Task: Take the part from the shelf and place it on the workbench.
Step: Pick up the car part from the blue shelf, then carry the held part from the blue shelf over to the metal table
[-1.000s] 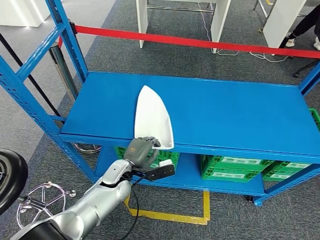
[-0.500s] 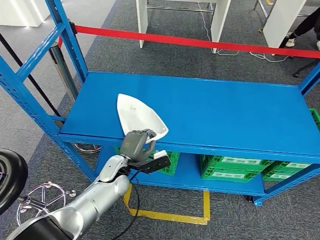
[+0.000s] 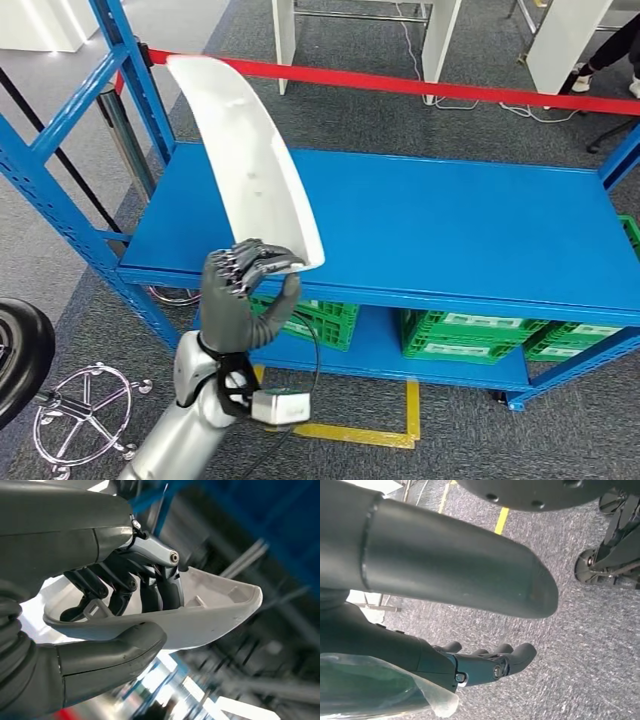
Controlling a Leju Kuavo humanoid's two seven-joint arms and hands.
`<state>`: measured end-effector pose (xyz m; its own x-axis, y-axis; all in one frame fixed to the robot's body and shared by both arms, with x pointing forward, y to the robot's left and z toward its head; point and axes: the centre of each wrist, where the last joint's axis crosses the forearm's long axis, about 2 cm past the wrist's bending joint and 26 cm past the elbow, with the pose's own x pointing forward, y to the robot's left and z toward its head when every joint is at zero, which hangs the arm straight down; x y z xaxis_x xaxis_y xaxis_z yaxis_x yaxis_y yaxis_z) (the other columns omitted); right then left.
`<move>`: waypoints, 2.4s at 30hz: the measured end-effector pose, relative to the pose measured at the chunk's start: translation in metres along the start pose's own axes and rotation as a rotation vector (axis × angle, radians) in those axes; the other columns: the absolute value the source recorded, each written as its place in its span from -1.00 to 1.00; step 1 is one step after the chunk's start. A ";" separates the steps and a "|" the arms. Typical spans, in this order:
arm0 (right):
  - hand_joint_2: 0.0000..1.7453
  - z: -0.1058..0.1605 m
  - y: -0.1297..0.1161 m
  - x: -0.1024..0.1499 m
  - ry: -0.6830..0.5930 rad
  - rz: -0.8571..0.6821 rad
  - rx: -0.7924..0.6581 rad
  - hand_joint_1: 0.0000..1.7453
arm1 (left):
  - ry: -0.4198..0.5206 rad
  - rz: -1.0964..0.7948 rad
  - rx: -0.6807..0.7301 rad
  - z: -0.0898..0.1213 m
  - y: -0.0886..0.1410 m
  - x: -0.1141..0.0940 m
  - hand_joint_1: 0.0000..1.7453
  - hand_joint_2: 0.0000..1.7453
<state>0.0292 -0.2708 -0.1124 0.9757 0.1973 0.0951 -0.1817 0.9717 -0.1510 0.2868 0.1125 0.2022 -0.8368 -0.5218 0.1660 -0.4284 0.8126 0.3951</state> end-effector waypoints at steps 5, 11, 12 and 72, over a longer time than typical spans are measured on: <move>-1.00 0.000 0.001 0.000 -0.003 0.010 0.001 -1.00 | -0.068 -0.039 0.135 -0.019 0.032 0.011 1.00 1.00; -1.00 0.000 0.001 0.001 -0.007 0.014 0.006 -1.00 | -0.008 0.002 0.215 -0.016 0.048 0.017 1.00 1.00; -1.00 0.000 0.002 0.001 -0.007 0.014 0.007 -1.00 | 0.023 0.018 0.219 -0.013 0.048 0.017 1.00 1.00; -1.00 0.002 0.011 0.005 -0.034 0.010 0.029 -1.00 | 0.254 0.048 0.014 0.049 0.065 0.006 1.00 1.00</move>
<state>0.0322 -0.2588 -0.1115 0.9692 0.2107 0.1271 -0.1953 0.9729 -0.1238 0.2372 0.1748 0.1849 -0.7447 -0.5297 0.4060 -0.3968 0.8405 0.3688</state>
